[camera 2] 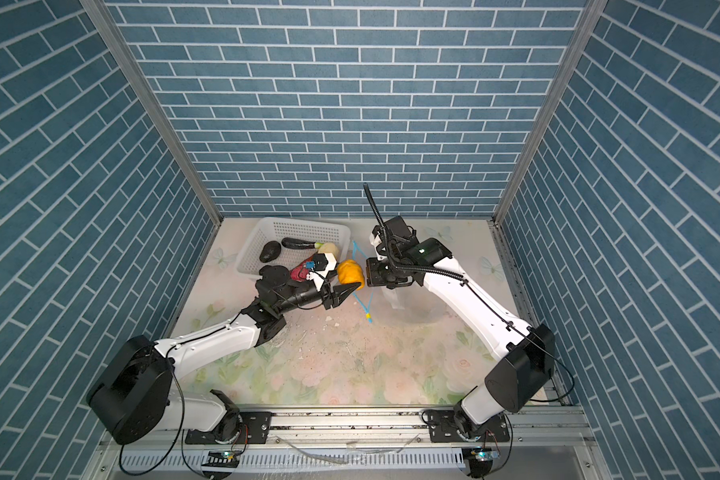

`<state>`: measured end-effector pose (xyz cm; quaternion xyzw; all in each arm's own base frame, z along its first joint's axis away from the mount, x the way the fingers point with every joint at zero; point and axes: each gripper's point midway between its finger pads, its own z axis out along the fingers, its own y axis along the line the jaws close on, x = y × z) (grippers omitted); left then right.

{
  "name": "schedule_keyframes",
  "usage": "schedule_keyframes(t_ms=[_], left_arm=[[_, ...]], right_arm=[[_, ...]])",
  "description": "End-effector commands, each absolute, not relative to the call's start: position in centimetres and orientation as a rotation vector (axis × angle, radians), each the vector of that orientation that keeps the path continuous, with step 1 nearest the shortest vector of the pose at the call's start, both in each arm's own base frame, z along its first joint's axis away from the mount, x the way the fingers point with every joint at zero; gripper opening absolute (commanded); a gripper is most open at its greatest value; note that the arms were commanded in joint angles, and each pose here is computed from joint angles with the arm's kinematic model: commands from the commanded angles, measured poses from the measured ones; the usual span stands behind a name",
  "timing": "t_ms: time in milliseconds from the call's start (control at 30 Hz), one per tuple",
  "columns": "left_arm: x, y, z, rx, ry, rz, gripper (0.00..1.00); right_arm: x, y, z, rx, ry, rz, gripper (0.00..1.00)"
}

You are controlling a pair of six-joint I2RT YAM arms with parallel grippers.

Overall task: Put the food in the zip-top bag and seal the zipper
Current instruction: 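Carry the lemon with the left gripper over the bag mouth beside the right gripper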

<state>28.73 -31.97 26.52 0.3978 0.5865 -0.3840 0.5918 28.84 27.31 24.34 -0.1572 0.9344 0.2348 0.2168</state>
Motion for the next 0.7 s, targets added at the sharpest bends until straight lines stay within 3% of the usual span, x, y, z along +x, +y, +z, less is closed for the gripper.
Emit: schedule_keyframes(t_ms=[0,667], left_arm=[[27.9,-32.7,26.0,0.994,1.372,-0.933,0.50],[28.1,-33.1,23.6,1.010,1.463,-0.923,0.52]], right_arm=[[27.9,26.6,24.7,-0.480,2.583,0.658,0.00],[27.6,26.7,25.2,-0.466,2.567,0.694,0.00]])
